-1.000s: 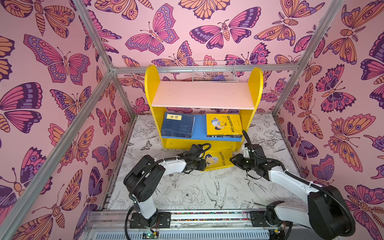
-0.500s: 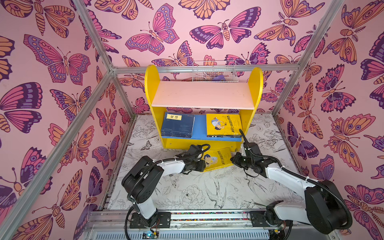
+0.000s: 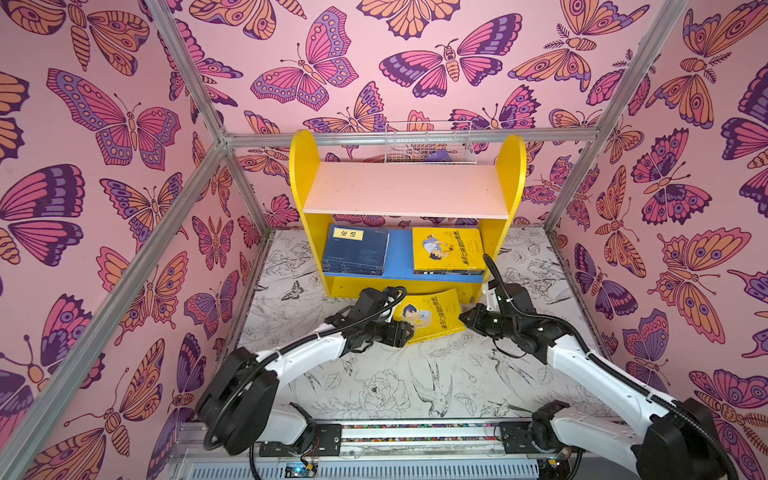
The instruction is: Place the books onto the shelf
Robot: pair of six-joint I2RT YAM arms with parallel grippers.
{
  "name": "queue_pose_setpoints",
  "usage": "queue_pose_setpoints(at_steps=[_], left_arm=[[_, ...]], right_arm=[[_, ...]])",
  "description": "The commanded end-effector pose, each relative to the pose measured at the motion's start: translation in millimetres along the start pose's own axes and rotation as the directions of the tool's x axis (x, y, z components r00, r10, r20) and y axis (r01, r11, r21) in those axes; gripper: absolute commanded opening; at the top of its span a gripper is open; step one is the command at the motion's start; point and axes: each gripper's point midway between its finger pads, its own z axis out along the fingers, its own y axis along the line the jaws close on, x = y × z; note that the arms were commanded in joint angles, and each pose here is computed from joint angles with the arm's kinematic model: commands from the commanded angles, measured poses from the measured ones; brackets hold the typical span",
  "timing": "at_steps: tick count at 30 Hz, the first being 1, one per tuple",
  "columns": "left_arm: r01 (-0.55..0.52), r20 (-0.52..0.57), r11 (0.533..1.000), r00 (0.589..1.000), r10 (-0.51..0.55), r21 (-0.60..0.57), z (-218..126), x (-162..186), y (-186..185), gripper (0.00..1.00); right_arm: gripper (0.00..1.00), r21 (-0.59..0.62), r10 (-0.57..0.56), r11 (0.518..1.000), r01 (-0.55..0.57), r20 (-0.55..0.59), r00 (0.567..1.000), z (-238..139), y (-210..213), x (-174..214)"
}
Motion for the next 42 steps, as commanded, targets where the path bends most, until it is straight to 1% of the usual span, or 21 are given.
queue_pose_setpoints(at_steps=[1, 4, 6, 8, 10, 12, 16, 17, 18, 20, 23, 24, 25, 27, 30, 32, 34, 38, 42], left_arm=[[-0.201, 0.052, 0.979, 0.979, 0.199, 0.033, -23.5, 1.6, -32.3, 0.72], [-0.348, 0.051, 0.936, 0.935, 0.351, -0.059, -31.9, 5.6, -40.4, 0.72], [-0.439, 0.044, 0.883, 0.891, 0.452, -0.166, -34.8, 5.0, -38.5, 0.72], [-0.475, 0.034, 0.834, 0.863, 0.504, -0.281, -37.3, 1.2, -28.4, 0.74], [-0.502, 0.015, 0.797, 0.843, 0.537, -0.336, -38.0, 0.5, -22.0, 0.75], [-0.505, 0.017, 0.756, 0.827, 0.562, -0.417, -41.2, -6.4, -16.6, 0.76], [-0.545, 0.048, 0.743, 0.793, 0.607, -0.387, -37.4, -7.8, -30.7, 0.76], [-0.568, 0.048, 0.726, 0.774, 0.631, -0.388, -36.9, -8.6, -35.6, 0.76], [-0.576, 0.049, 0.694, 0.754, 0.655, -0.432, -40.1, -13.5, -37.6, 0.76], [-0.551, 0.058, 0.647, 0.736, 0.674, -0.527, -53.2, -24.4, -33.9, 0.77], [-0.422, 0.123, 0.601, 0.742, 0.660, -0.679, -87.8, -42.1, -14.5, 0.79], [-0.382, 0.137, 0.584, 0.744, 0.654, -0.716, -99.9, -44.4, -7.0, 0.81], [-0.359, 0.148, 0.582, 0.748, 0.647, -0.730, -107.9, -44.7, -2.8, 0.82], [-0.339, 0.155, 0.591, 0.762, 0.629, -0.732, -120.4, -41.4, 3.6, 0.83], [-0.388, 0.137, 0.618, 0.763, 0.631, -0.684, -119.4, -34.2, -2.1, 0.83], [-0.470, 0.122, 0.644, 0.744, 0.657, -0.604, -106.9, -28.0, -18.7, 0.81], [-0.561, 0.102, 0.655, 0.715, 0.692, -0.506, -90.7, -21.1, -39.1, 0.80], [-0.702, 0.040, 0.626, 0.654, 0.755, -0.341, -59.0, -5.2, -67.0, 0.80], [-0.769, -0.012, 0.591, 0.612, 0.791, -0.246, -35.2, 4.4, -79.4, 0.81]], right_arm=[[0.00, -0.065, 0.048, 0.997, -0.050, -0.036, 0.998, -5.9, 27.2, -3.4], [0.00, -0.090, 0.057, 0.994, -0.065, -0.086, 0.995, -5.9, 39.3, -2.1], [0.00, -0.101, 0.056, 0.993, -0.068, -0.111, 0.992, -9.0, 46.5, -1.8], [0.00, -0.114, 0.058, 0.991, -0.072, -0.121, 0.991, -13.0, 51.6, -1.7], [0.00, -0.122, 0.070, 0.989, -0.085, -0.127, 0.989, -15.5, 53.2, -1.4], [0.00, -0.133, 0.078, 0.987, -0.095, -0.129, 0.989, -18.0, 54.8, -1.7], [0.00, -0.156, 0.090, 0.982, -0.110, -0.131, 0.987, -20.5, 57.7, -2.9], [0.00, -0.159, 0.093, 0.981, -0.114, -0.131, 0.987, -21.2, 57.8, -3.4], [0.00, -0.161, 0.095, 0.980, -0.116, -0.131, 0.987, -21.6, 57.9, -3.9], [0.00, -0.170, 0.099, 0.978, -0.121, -0.129, 0.987, -22.2, 59.3, -6.1], [0.00, -0.164, 0.094, 0.980, -0.114, -0.126, 0.988, -21.9, 57.7, -8.3], [0.00, -0.161, 0.095, 0.980, -0.115, -0.127, 0.987, -21.1, 56.5, -8.2], [0.00, -0.163, 0.096, 0.980, -0.116, -0.126, 0.987, -20.7, 56.6, -8.6], [0.00, -0.170, 0.098, 0.978, -0.119, -0.125, 0.987, -20.4, 57.6, -9.5], [0.00, -0.175, 0.097, 0.978, -0.117, -0.121, 0.988, -20.6, 59.1, -11.7], [0.00, -0.178, 0.096, 0.977, -0.117, -0.125, 0.988, -20.6, 60.0, -11.5], [0.00, -0.177, 0.096, 0.977, -0.118, -0.124, 0.988, -21.0, 60.0, -11.9], [0.00, -0.188, 0.093, 0.975, -0.117, -0.132, 0.987, -22.4, 63.8, -12.7], [0.00, -0.196, 0.088, 0.974, -0.114, -0.135, 0.987, -23.4, 66.8, -14.7]])
